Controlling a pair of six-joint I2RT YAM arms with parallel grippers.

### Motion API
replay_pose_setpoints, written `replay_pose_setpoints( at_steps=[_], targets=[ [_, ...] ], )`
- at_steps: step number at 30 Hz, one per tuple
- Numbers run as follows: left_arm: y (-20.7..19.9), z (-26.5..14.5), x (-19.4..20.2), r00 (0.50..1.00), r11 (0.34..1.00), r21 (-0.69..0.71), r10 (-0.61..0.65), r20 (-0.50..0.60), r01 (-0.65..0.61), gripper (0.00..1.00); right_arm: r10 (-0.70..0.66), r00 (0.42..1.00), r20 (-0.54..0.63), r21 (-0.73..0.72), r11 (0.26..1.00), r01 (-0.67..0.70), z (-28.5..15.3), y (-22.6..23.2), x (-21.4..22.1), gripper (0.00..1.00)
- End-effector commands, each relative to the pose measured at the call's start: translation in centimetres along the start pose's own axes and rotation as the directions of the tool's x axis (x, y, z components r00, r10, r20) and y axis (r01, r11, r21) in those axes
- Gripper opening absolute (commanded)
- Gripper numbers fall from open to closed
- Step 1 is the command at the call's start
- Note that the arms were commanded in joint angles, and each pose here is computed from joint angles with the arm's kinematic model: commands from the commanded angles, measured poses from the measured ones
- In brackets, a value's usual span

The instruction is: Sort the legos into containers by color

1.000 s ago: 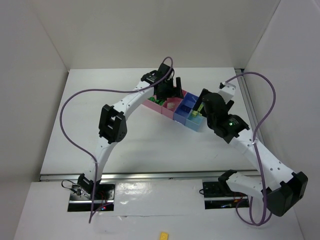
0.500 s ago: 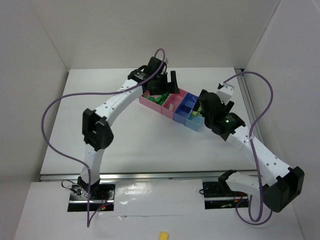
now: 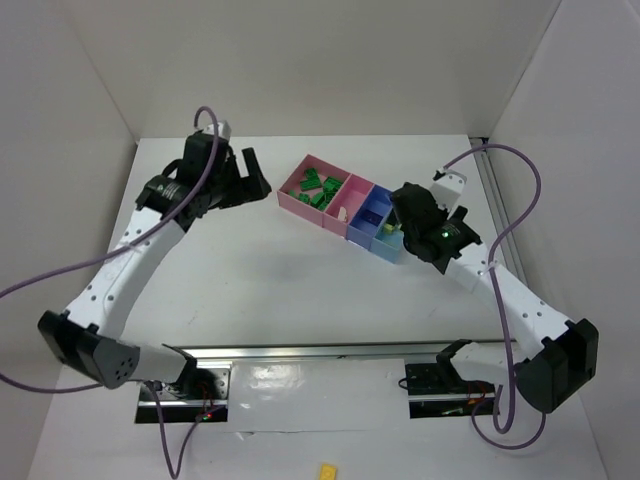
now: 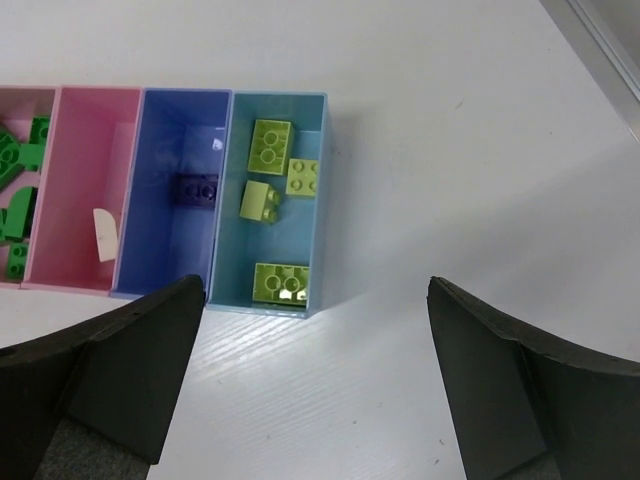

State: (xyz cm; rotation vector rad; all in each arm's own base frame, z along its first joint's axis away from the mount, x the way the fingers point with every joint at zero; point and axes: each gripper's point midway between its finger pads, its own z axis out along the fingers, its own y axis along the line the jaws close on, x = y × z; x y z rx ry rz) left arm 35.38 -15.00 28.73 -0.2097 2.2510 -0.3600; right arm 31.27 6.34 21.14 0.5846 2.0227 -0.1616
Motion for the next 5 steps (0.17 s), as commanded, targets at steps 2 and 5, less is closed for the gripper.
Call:
replay_pose_setpoints(
  at_steps=[2, 5],
  targets=[
    [2.6, -3.2, -0.2, 0.996, 0.999, -0.043, 0.005, 0.084, -0.002, 0.99, 0.035, 0.999, 0.018, 0.007, 0.999, -0.036, 0.1, -0.5, -0.3, 1.0],
    [3.4, -4.1, 0.5, 0.995, 0.999, -0.05, 0.004, 0.097, 0.0, 0.99, -0.005, 1.0, 0.008, -0.053, 0.999, 0.005, 0.1, 0.1, 0.2, 1.0]
  ],
)
